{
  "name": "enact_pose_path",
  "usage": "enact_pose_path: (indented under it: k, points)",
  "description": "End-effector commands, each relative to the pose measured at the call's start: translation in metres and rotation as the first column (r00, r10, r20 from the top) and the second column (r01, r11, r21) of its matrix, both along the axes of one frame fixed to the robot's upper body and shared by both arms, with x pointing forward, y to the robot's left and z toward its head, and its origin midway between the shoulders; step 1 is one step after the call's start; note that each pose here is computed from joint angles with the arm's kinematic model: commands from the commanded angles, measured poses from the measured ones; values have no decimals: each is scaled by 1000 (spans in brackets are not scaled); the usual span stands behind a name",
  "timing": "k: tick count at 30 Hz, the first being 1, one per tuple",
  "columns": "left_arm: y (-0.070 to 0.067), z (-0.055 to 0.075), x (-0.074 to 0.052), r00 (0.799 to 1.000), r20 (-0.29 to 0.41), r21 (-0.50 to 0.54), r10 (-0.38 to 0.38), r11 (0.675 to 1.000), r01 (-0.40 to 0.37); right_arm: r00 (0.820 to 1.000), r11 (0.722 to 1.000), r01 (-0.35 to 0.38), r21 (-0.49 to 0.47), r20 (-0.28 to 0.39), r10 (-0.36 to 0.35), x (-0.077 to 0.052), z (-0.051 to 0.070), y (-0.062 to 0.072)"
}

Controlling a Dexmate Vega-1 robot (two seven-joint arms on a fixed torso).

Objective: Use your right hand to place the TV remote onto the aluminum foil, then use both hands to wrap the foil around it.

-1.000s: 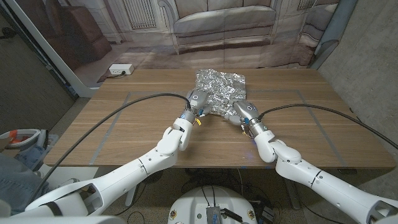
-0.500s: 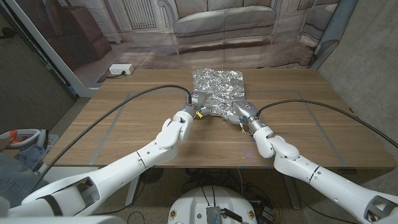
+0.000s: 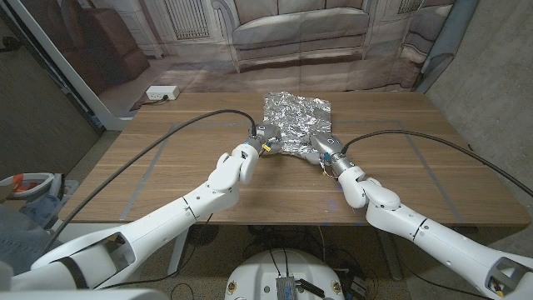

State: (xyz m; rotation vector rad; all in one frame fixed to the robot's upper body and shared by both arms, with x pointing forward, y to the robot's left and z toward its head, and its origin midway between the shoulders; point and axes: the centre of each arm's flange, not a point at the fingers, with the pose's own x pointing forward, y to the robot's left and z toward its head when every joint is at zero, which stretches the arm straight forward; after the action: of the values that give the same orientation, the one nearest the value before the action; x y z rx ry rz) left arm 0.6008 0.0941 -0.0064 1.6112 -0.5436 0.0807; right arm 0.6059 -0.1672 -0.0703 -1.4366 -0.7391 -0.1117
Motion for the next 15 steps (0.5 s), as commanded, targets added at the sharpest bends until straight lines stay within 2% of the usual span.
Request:
enact_pose_path:
  k: [1, 4, 8, 11, 13, 15]
  points:
    - [11, 11, 26, 981, -190, -132, -27, 991, 2, 991, 997, -70, -26, -118, 66, 14, 18, 0]
    - [13, 18, 29, 966, -253, -165, -50, 986, 8, 978, 996, -87, -23, -190, 81, 19, 33, -2]
    - [15, 32, 32, 940, -330, -199, -83, 980, 17, 950, 994, -103, -24, -300, 91, 25, 54, -7]
    - [17, 45, 39, 901, -415, -239, -127, 971, 27, 927, 994, -107, -14, -362, 95, 28, 67, -10]
    - [17, 55, 45, 868, -473, -253, -149, 967, 29, 905, 994, -105, 1, -415, 96, 30, 75, -12]
    - [18, 65, 52, 825, -535, -279, -180, 960, 28, 872, 995, -97, 20, -481, 95, 34, 82, -14]
